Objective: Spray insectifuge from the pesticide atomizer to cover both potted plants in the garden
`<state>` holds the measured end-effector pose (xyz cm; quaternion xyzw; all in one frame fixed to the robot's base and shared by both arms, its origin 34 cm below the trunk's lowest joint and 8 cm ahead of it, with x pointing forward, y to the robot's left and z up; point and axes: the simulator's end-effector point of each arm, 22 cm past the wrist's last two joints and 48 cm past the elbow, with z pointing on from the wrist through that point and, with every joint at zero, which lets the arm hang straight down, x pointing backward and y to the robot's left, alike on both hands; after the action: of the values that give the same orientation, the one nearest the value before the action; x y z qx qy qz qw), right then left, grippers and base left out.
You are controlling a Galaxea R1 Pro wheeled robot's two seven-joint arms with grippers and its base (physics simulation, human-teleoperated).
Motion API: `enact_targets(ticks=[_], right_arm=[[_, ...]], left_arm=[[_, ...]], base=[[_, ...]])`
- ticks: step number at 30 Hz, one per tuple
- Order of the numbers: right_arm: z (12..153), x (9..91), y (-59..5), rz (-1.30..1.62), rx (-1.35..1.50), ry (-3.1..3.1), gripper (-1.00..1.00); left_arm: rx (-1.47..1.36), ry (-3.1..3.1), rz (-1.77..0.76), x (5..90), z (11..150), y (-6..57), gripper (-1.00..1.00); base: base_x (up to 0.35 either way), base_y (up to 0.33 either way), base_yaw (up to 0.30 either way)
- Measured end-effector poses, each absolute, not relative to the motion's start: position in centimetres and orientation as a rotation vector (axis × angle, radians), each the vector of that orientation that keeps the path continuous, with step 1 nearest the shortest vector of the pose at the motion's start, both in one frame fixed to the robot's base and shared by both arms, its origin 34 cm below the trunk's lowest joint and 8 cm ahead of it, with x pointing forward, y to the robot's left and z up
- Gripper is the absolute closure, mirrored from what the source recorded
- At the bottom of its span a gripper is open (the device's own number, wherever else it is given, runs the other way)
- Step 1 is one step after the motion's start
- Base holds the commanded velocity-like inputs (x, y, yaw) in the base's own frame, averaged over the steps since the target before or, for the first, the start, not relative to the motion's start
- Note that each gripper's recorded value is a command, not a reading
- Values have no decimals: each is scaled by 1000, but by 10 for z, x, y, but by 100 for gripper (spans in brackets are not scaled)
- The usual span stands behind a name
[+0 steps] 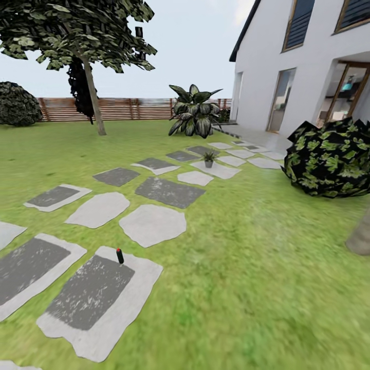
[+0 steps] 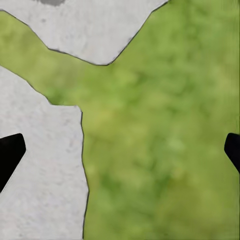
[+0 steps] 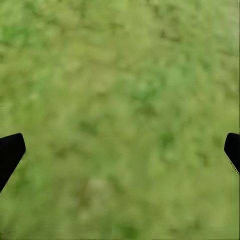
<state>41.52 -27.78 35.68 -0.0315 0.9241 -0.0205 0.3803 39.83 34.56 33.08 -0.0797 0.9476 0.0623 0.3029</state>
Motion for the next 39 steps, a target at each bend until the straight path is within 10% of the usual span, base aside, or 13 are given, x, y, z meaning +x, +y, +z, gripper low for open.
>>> enact_targets(ticks=[39], right_arm=[[357, 415, -276, -49, -79, 2360, -100]], left_arm=[[-210, 2512, 164, 398, 331, 345, -100]], base=[[283, -158, 204]])
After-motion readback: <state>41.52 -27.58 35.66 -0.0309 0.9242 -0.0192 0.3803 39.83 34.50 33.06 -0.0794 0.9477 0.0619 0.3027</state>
